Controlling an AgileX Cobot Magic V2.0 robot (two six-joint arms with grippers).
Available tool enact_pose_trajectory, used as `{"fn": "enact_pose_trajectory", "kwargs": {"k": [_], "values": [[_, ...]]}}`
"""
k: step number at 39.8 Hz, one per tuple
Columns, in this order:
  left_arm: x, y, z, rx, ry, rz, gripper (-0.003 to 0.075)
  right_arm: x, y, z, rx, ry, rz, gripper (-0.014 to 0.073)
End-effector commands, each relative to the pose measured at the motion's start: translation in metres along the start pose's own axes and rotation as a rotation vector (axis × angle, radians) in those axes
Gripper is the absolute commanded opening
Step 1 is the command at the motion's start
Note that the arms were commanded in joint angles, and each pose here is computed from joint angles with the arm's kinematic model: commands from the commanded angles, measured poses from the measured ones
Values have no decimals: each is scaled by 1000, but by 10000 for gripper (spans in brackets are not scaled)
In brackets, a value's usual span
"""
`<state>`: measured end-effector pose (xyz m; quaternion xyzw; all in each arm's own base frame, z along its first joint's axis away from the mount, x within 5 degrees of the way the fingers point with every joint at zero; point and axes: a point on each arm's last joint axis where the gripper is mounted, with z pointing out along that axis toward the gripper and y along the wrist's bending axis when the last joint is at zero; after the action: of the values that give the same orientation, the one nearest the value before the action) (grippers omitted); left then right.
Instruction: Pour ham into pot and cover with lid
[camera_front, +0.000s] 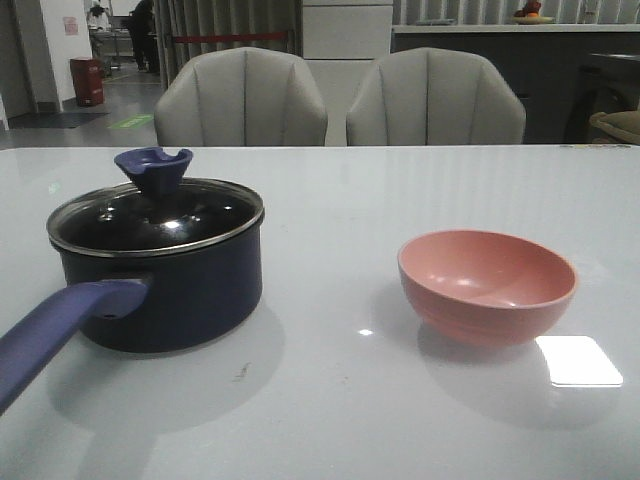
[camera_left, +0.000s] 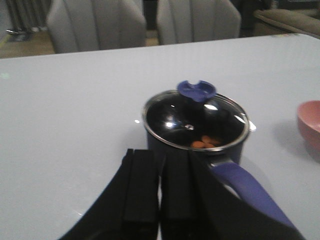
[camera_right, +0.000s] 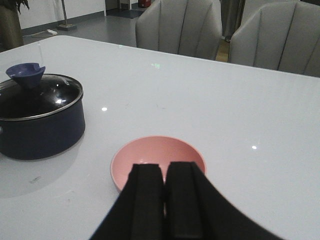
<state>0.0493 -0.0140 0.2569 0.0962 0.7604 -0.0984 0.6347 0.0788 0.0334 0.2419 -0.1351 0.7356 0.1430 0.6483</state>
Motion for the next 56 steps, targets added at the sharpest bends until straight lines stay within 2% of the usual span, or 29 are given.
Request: {"fn": "enact_pose_trajectory", "kwargs": {"k": [1,7,12,26,56], "values": [[-2,5,4,-89,-182,0,113,-16,-2,-1,23,-91,-10,161],[26,12,10,-196,-290,2,113,-16,-2,-1,23,-91,-10,161],[41,14,12,-223,-344,7,113,-16,-2,-1,23,-91,-10,161],[41,14,10,-219,-361,-44,113,-16,-2,-1,22,-89,-10,161],[41,14,10,-219,-359,-44,113,-16,-2,-1,22,-89,-10,161]]}}
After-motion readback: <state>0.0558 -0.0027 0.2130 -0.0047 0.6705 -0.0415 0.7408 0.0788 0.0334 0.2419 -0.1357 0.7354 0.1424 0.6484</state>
